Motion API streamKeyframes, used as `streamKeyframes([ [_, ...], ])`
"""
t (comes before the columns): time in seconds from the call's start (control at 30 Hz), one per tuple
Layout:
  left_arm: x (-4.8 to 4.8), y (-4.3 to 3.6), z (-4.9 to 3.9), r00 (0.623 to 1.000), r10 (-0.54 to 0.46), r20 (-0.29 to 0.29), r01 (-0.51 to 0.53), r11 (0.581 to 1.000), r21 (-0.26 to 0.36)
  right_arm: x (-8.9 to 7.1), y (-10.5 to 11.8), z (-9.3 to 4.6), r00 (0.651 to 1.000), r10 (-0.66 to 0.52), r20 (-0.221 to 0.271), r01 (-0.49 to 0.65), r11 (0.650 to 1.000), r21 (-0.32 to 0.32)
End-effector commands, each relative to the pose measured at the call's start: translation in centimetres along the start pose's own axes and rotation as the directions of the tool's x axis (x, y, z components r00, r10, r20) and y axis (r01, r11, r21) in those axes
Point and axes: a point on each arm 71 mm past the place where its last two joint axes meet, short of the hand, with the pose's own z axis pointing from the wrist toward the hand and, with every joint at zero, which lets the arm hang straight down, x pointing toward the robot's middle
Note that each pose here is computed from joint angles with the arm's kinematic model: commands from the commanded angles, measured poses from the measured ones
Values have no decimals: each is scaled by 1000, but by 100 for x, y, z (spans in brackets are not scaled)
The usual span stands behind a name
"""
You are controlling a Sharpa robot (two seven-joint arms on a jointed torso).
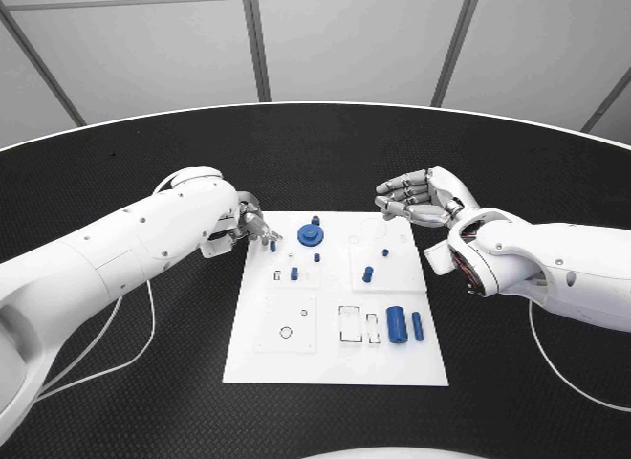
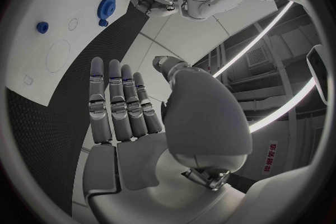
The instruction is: Assemble the parts on the task board
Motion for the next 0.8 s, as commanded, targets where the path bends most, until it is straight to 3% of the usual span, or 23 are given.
streamKeyframes([
  [0.03,5,-4,1,1000,-3,-4,3,1000,2,4,1,1,1000,0,-1,0,1000,0],
  [0.8,25,-5,17,999,-35,-17,35,999,10,10,5,4,1000,0,0,0,1000,-3],
])
